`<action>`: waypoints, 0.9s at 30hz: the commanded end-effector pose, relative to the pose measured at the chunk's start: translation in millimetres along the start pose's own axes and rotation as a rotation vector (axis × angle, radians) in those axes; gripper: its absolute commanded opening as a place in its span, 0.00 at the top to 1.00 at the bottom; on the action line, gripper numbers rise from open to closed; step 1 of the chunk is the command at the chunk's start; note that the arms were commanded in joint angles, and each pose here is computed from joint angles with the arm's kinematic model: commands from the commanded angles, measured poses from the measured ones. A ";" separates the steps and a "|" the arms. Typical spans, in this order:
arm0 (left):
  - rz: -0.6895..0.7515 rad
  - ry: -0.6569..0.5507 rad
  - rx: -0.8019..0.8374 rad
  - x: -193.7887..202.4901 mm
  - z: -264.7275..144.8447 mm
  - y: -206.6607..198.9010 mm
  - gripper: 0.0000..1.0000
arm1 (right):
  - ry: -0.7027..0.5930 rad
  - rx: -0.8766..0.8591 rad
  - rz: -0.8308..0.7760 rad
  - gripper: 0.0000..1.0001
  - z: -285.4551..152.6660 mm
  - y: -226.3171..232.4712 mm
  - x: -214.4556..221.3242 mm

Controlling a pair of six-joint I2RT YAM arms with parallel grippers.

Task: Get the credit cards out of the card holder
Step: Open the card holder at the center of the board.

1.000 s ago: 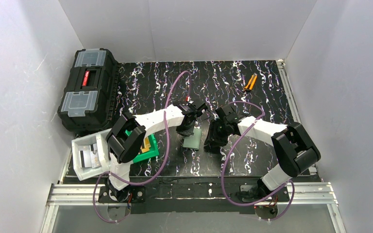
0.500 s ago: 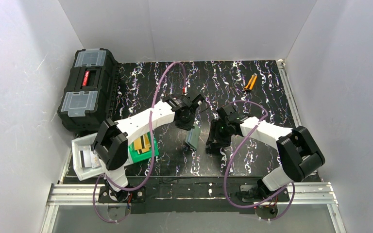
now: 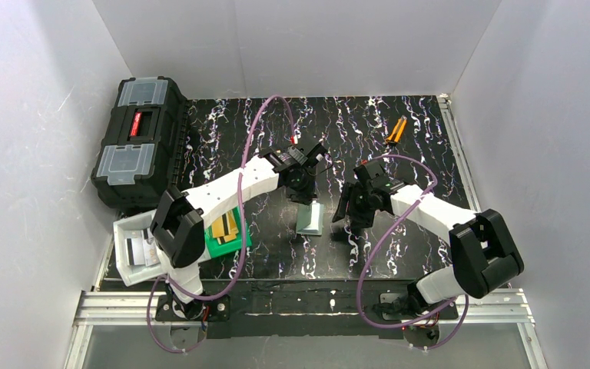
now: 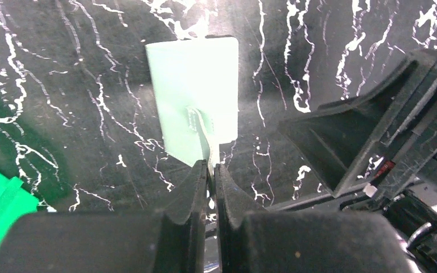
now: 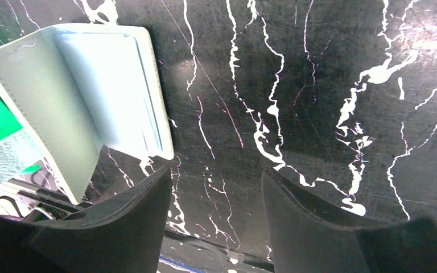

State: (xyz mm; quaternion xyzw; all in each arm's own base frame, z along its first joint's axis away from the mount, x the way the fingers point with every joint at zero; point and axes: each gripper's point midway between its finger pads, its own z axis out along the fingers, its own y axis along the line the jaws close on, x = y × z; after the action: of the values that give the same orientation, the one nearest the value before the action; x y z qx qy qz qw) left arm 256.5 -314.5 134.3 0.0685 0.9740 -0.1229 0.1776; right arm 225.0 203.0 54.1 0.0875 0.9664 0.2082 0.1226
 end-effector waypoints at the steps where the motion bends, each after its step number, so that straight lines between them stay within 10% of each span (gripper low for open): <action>1: -0.025 -0.058 -0.094 -8.7 -15.7 17.7 1.00 | 0.000 -0.016 -0.013 0.33 -2.4 0.3 0.9; 14: 0.042 0.029 -0.456 28.2 3.3 125.5 1.00 | 0.035 -0.047 -0.010 0.33 5.8 8.5 1.0; 27: 0.010 0.152 -0.375 43.4 70.5 99.9 1.00 | 0.024 -0.039 -0.023 0.33 -0.4 7.3 0.6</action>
State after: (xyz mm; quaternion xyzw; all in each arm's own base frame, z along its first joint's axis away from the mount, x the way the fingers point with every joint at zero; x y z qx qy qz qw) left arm 253.1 -215.4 40.6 0.0490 0.9876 0.0867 0.1216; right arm 219.0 207.0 46.4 0.0834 0.9678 0.2171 0.0966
